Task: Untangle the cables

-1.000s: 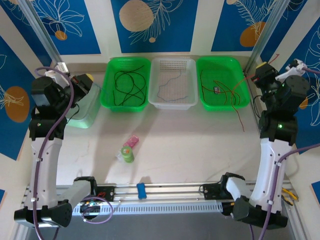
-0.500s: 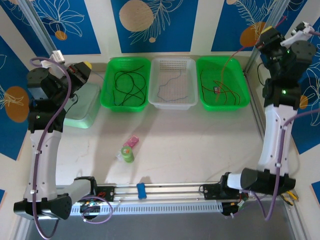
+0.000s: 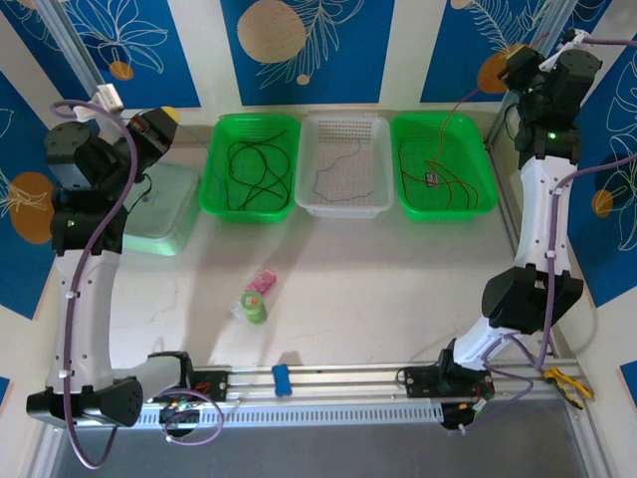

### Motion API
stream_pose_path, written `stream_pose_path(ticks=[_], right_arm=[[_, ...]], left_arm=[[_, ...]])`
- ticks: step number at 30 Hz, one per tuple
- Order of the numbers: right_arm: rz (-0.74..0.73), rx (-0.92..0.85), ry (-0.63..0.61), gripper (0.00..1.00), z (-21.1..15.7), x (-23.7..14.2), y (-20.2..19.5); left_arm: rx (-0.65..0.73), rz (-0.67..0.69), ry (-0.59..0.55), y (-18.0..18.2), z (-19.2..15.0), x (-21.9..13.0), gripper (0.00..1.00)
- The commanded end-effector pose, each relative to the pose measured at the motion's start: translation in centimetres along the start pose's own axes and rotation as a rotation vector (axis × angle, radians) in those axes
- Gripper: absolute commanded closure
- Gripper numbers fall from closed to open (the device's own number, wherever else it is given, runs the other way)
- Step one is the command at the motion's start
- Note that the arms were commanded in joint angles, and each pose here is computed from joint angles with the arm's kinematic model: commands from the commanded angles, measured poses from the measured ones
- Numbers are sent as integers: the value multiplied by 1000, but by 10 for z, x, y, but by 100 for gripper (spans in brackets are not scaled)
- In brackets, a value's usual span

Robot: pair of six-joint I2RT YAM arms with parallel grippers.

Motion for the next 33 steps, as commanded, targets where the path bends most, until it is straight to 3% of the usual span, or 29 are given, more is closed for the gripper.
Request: stream_pose_path(ticks=[1, 10, 16, 24, 33], right_arm=[[-27, -30, -5, 100, 0, 1, -5], [-188, -135, 140, 100, -113, 22, -40], [-262, -64, 286, 100, -183, 29, -78], [-423, 59, 530, 100, -243, 30, -129], [-471, 182, 770, 99, -306, 24, -158]], left_arm=[[8, -54, 1, -13, 2, 1, 100], [11, -54, 16, -13, -4, 6, 100], [10, -58, 30, -15, -8, 9, 100], [20, -88, 38, -25, -11, 17, 100], [47, -176, 48, -57, -6, 47, 100]])
Point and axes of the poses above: each hand's point on the last joint's axis, 136 mm out from that joint toward the fingers, its own x axis out along the fingers, its own y axis along the line the jaws close on, z = x × y, the point moved 4 cm from there along -x, back along the fingers, and after that the axes turned 6 degrees about -x, right-handed, at the moved point
